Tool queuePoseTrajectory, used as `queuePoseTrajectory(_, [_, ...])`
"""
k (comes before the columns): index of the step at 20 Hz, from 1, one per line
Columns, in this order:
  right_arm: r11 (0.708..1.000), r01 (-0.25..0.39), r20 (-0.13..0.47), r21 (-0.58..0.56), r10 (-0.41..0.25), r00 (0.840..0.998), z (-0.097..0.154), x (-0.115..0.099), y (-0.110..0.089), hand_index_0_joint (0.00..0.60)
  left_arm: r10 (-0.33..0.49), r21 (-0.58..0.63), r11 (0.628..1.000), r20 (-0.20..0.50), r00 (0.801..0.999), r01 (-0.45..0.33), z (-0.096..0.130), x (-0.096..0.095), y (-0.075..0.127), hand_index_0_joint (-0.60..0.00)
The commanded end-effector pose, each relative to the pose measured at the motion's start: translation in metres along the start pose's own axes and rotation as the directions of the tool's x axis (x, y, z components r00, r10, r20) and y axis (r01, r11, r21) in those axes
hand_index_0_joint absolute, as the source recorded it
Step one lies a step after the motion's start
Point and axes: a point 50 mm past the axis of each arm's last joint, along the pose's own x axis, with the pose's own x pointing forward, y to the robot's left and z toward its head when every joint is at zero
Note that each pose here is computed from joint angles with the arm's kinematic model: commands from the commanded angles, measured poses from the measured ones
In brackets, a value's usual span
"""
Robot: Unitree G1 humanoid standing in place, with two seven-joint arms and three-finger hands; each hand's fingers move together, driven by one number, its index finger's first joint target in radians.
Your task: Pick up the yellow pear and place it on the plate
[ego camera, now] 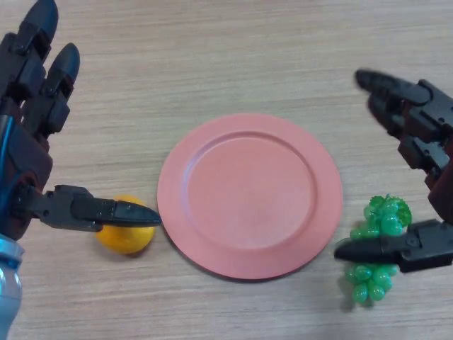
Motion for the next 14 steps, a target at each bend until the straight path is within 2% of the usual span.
queuePoseTrajectory(1, [0.999,0.019,0.181,-0.048,-0.010,0.983,0.027,-0.002,-0.003,0.501,0.000,0.055,0.998,0.166,0.986,-0.009,0.026,-0.001,0.007,0.000])
queuePoseTrajectory(3, [0.998,0.018,0.191,-0.053,-0.008,0.982,0.029,-0.002,-0.004,0.591,-0.004,0.065,0.998,0.156,0.988,-0.006,0.026,-0.002,0.007,0.000])
queuePoseTrajectory(4, [0.998,0.018,0.192,-0.061,-0.006,0.981,0.029,-0.002,-0.004,0.600,-0.005,0.072,0.997,0.154,0.988,-0.006,0.025,-0.003,0.006,0.000])
queuePoseTrajectory(5, [0.998,0.017,0.192,-0.062,-0.005,0.981,0.029,-0.002,-0.004,0.502,-0.005,0.071,0.997,0.153,0.988,-0.006,0.025,-0.004,0.006,0.000])
queuePoseTrajectory(7, [0.998,0.018,0.191,-0.064,-0.005,0.982,0.028,-0.002,-0.004,0.592,-0.010,0.073,0.997,0.145,0.989,0.000,0.024,-0.006,0.006,0.000])
queuePoseTrajectory(8, [0.998,0.018,0.190,-0.065,-0.005,0.982,0.028,-0.002,-0.004,0.499,-0.010,0.074,0.997,0.147,0.989,-0.001,0.024,-0.006,0.006,0.000])
queuePoseTrajectory(9, [0.998,0.016,0.189,-0.062,-0.004,0.982,0.028,-0.002,-0.004,0.582,0.000,0.077,0.997,0.162,0.987,-0.013,0.025,-0.007,0.007,0.000])
queuePoseTrajectory(11, [0.998,0.015,0.188,-0.062,-0.003,0.982,0.028,-0.002,-0.003,0.400,0.005,0.079,0.997,0.168,0.986,-0.019,0.025,-0.007,0.007,0.000])
queuePoseTrajectory(12, [0.998,0.016,0.187,-0.061,-0.004,0.982,0.028,-0.002,-0.003,0.247,0.007,0.080,0.997,0.171,0.985,-0.021,0.025,-0.008,0.007,0.000])
queuePoseTrajectory(13, [0.998,0.017,0.186,-0.060,-0.005,0.982,0.027,-0.002,-0.003,0.149,0.006,0.077,0.997,0.171,0.985,-0.020,0.025,-0.008,0.008,0.000])
queuePoseTrajectory(14, [0.998,0.021,0.184,-0.051,-0.011,0.983,0.027,-0.002,-0.004,0.000,-0.003,0.065,0.998,0.161,0.987,-0.008,0.022,-0.011,0.011,0.000])
